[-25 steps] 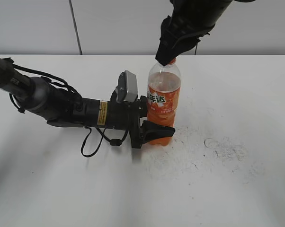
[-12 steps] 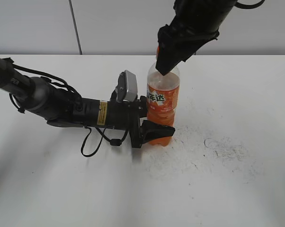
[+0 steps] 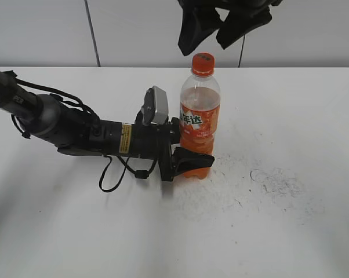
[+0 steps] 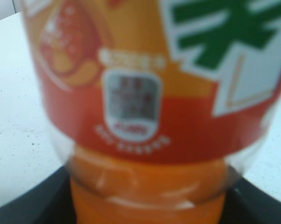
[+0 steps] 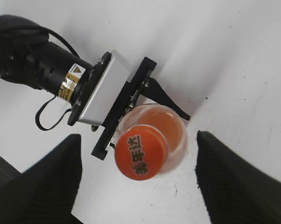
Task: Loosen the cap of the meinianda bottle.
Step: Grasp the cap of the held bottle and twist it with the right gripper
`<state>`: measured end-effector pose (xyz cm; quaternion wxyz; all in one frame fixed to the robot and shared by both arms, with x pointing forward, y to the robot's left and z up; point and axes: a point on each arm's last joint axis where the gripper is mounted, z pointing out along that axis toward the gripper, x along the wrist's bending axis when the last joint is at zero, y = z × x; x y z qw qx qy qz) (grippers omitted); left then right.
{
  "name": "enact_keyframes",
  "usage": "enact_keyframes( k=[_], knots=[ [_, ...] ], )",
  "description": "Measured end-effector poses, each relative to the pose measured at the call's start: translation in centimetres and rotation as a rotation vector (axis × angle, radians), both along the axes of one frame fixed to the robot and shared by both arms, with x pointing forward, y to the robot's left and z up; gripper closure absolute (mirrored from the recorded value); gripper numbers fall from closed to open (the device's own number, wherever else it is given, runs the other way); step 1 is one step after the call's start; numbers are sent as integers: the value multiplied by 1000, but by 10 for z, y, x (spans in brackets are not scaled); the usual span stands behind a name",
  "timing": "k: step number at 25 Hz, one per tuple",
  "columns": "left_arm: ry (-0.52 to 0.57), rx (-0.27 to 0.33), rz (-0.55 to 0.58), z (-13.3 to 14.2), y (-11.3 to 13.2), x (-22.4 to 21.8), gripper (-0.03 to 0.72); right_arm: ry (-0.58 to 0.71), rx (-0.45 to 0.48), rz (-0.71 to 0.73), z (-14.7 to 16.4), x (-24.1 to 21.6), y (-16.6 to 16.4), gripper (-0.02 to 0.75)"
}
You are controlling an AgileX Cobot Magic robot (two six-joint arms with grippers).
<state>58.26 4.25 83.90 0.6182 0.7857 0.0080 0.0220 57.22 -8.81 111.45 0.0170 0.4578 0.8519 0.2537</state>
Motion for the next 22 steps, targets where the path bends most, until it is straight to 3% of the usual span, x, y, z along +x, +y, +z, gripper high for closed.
enact_keyframes(
  k=[16, 20, 22],
  knots=[
    [1, 0, 0, 0, 0, 0, 174, 76, -24, -35, -12, 5, 3, 214],
    [1, 0, 0, 0, 0, 0, 174, 60, -40, -38, -12, 6, 1, 295],
    [3, -1, 2, 0, 0, 0, 174, 52, -40, -34, -12, 7, 1, 379]
  ],
)
